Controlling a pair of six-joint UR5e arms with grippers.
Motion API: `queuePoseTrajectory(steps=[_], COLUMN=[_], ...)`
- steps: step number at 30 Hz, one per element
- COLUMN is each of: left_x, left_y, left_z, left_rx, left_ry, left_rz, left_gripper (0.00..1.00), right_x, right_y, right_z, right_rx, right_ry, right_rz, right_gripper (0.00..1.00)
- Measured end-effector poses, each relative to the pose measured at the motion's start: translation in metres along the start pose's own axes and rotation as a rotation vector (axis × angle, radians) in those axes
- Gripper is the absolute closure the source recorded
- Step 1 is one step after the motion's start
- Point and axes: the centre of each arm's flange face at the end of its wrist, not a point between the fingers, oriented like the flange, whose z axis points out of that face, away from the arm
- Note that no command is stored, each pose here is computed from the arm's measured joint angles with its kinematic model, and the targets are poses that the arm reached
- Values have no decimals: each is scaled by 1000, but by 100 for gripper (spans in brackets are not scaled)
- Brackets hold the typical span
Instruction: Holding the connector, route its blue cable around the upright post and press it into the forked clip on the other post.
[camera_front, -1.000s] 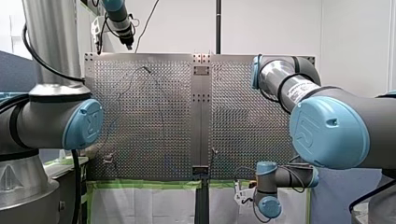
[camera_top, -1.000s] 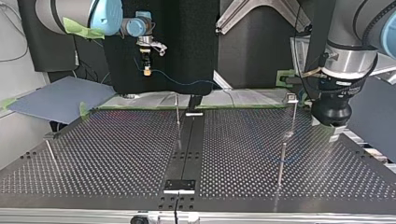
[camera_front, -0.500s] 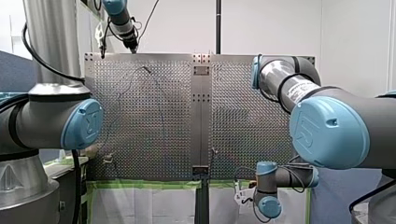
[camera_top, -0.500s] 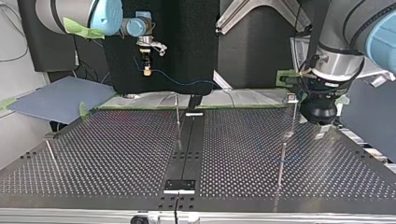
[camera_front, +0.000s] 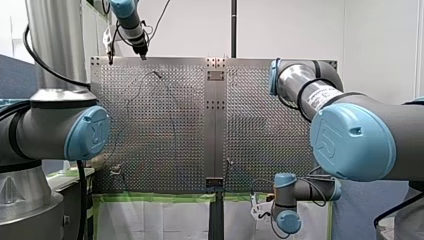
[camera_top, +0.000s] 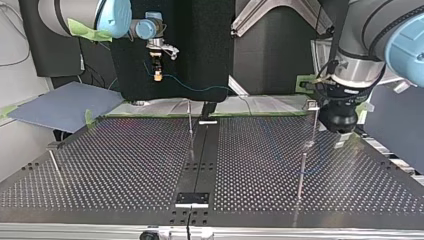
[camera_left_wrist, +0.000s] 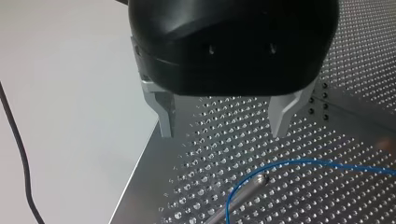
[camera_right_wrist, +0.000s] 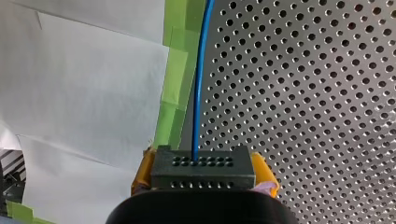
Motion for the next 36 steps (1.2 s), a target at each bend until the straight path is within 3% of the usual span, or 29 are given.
queuePoseTrajectory(steps=[7, 20, 32, 36], left_x=[4, 38, 35, 45], left_y=[2, 21, 49, 52], left_z=[21, 77, 100, 109], left_rx=[-3, -1, 20, 41], left_ry=[-9, 18, -44, -38], left_rz=[-30, -151, -250, -284], left_gripper=[0, 0, 0, 0], right_x=[0, 0, 0, 0], right_y=[-1, -2, -4, -4], right_z=[0, -1, -1, -1], right_rx=[2, 4, 7, 8], right_ry=[1, 0, 1, 1], right_rz=[0, -1, -1, -2], right_gripper=[100, 100, 100, 100])
